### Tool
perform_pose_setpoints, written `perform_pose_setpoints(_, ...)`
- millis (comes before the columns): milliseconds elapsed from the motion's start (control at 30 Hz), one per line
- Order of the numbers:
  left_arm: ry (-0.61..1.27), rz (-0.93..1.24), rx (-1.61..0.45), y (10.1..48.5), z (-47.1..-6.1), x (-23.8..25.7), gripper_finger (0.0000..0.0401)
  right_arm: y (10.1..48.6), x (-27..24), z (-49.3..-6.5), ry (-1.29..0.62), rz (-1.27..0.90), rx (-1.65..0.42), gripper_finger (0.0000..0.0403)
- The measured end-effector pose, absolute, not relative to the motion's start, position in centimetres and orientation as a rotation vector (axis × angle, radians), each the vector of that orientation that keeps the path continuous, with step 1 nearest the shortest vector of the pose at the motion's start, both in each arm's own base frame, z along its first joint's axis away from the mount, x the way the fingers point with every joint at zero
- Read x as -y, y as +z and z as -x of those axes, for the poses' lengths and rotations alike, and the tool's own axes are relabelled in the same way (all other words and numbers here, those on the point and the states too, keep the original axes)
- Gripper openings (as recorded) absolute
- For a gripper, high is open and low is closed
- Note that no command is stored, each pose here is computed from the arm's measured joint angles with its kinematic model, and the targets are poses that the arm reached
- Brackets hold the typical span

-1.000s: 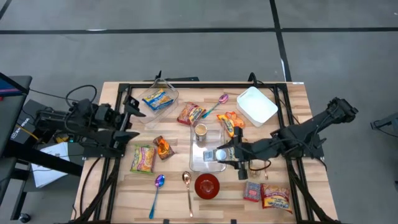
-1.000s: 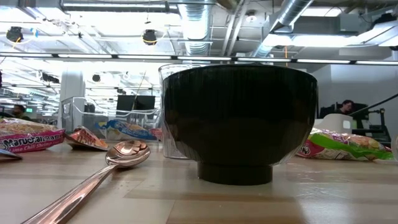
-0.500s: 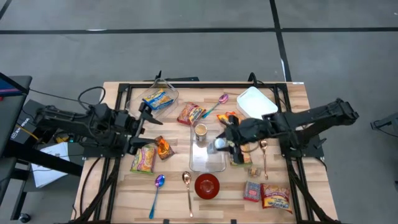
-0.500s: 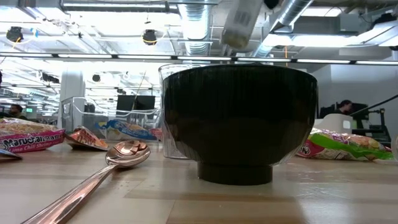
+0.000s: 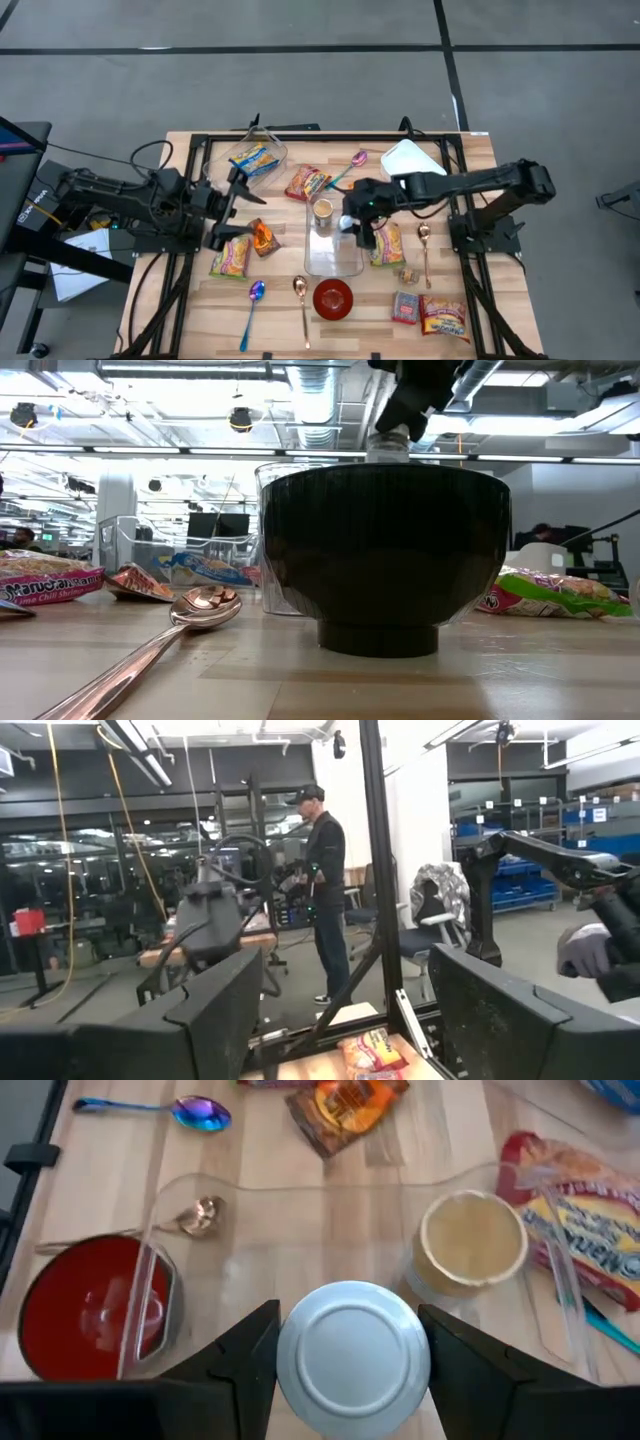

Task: Pick & Place Food Item
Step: Put the white spice bottle into the bottom transparent bin

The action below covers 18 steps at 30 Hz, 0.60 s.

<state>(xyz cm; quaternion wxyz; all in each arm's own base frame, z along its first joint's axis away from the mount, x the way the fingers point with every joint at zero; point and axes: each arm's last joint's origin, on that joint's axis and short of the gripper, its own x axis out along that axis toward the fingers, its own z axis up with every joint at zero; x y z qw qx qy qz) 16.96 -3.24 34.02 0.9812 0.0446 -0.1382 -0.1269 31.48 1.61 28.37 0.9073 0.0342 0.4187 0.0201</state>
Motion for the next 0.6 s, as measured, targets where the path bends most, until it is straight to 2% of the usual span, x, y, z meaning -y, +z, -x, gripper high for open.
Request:
perform_pose_setpoints(267,-0.295,-0.093,0.275,34.0,-16.8,3.9,0.0280,27.2,-0.9,-32.5,0.042,-0.087,-0.890,0.0199)
perform_pose_setpoints(600,-0.309,-0.091,0.276,34.0,-16.8,4.1,0.0280,23.8,0.1,-34.0,0.046,-0.086,-1.000,0.0199)
